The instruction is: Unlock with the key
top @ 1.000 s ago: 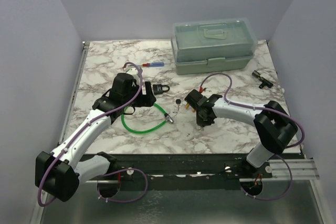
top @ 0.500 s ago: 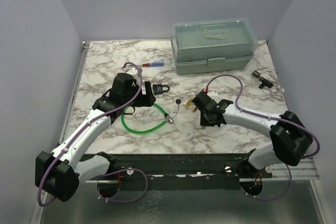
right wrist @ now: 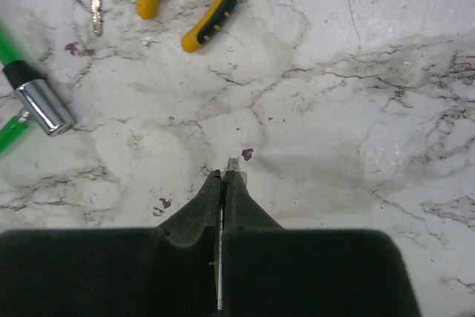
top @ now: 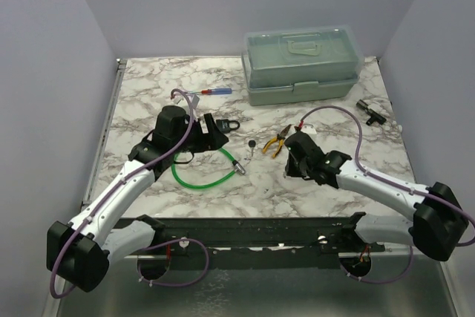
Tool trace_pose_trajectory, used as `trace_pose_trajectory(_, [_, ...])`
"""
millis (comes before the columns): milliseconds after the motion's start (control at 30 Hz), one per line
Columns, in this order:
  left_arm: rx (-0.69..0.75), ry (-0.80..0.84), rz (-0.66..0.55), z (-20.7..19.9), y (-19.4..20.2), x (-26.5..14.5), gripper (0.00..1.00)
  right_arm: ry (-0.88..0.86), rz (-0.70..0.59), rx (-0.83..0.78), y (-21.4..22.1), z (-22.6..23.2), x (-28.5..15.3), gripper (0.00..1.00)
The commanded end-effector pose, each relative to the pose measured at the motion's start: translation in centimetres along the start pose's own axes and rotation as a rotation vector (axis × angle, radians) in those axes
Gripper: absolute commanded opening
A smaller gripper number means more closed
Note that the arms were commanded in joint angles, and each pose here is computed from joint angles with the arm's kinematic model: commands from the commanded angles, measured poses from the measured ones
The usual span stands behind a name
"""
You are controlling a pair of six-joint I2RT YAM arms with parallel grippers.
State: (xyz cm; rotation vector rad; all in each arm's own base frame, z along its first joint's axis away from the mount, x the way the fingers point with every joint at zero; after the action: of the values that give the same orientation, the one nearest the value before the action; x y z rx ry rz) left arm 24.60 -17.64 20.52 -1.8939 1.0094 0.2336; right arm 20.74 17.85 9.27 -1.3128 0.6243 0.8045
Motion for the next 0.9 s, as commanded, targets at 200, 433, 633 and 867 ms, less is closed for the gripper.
trace_pose_trajectory(200, [-0.367, 0.270, 0.051, -4.9, 4.6, 1.4, 0.75, -0.256, -0.120, -0.056, -2.2, 2.8, -3.2, 0.00])
trace_pose_trajectory(433, [-0.393, 0.415, 0.037, -8.6, 6.6, 1.8, 0.66, -0.605, -0.205, -0.056, -3.9, 6.9, -8.1, 0.00])
trace_pose_trajectory(633, [-0.314, 0.547, -0.043, -10.4, 6.3, 0.5, 0.55, -0.803, -0.253, -0.054, -5.7, 9.1, -13.0, 0.00])
trace_pose_trajectory(867, [-0.174, 0.659, -0.084, -12.4, 6.7, -0.9, 0.51, -0.951, -0.295, -0.048, -6.8, 10.4, -16.6, 0.00])
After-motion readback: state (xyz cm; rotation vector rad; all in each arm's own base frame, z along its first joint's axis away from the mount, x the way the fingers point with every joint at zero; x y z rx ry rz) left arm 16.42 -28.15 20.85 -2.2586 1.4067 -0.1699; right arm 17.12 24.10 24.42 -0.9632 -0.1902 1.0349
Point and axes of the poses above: each gripper's point midway between its finger pads, its own x axis out along the fingers, its own z axis along the line the jaws close on, y = z × x, the point moved 3 cm from there along -x, back along the fingers, and after that the axes turned 1 degree about -x, right-handed, at the moved point
